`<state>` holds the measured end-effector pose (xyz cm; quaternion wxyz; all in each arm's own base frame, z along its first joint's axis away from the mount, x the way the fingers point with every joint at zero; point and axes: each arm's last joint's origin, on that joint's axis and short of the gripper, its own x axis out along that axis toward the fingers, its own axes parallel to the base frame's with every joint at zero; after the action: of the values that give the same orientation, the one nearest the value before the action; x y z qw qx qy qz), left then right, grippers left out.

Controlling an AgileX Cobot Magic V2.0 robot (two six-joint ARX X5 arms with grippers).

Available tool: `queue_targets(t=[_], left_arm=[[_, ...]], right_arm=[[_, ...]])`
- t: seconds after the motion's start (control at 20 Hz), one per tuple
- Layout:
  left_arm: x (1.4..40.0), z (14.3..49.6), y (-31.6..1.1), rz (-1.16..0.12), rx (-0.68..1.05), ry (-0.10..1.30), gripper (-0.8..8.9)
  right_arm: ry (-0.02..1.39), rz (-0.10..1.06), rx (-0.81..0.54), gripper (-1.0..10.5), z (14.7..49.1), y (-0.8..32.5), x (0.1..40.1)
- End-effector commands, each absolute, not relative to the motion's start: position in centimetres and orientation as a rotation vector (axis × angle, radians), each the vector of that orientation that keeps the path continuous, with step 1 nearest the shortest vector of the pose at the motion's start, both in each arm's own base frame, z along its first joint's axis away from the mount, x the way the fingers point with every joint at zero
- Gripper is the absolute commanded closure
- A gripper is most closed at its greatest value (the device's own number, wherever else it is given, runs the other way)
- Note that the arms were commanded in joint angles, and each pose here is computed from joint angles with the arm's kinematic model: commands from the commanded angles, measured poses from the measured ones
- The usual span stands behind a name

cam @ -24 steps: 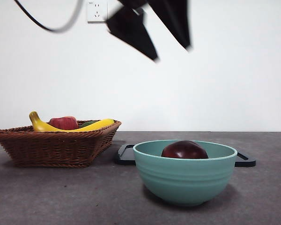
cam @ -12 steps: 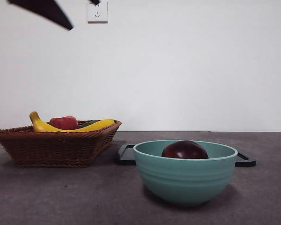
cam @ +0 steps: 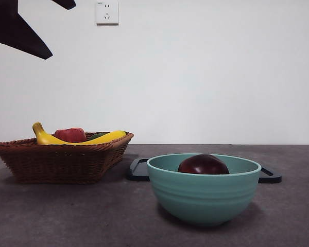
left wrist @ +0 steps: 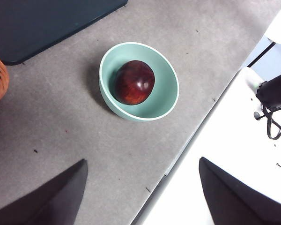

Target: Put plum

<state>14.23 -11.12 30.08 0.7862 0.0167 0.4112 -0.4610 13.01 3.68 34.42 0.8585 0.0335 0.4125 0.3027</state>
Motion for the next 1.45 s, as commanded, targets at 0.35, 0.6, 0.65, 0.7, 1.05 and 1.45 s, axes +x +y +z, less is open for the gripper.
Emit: queue_targets(t=[0.35, 0.6, 0.65, 0.7, 1.05, 1.45], left_arm=[[14.3, 30.4, -11.3, -1.007, 0.032, 0.873, 4.39], [14.3, 30.4, -11.3, -1.007, 0.032, 0.872, 4.39], [14.3, 30.4, -11.3, -1.007, 0.032, 0.872, 4.39], [14.3, 30.4, -11.3, -1.007, 0.032, 0.872, 4.39], [14.3, 30.4, -11.3, -1.007, 0.032, 0.872, 4.39], [14.3, 30.4, -11.3, -1.007, 0.032, 0.872, 4.39]], right_arm=[[1.014, 0.670, 0.180, 5.6, 28.8, 6.4, 16.0], [1.082, 0.667, 0.116, 5.9, 25.1, 10.0, 18.2], [1.092, 0.653, 0.081, 5.9, 24.4, 10.8, 18.7], [1.097, 0.640, 0.057, 5.9, 23.9, 11.3, 19.0], [1.145, 0.555, -0.068, 6.9, 20.2, 14.2, 21.1], [1.172, 0.564, -0.091, 8.7, 18.3, 15.4, 21.8]])
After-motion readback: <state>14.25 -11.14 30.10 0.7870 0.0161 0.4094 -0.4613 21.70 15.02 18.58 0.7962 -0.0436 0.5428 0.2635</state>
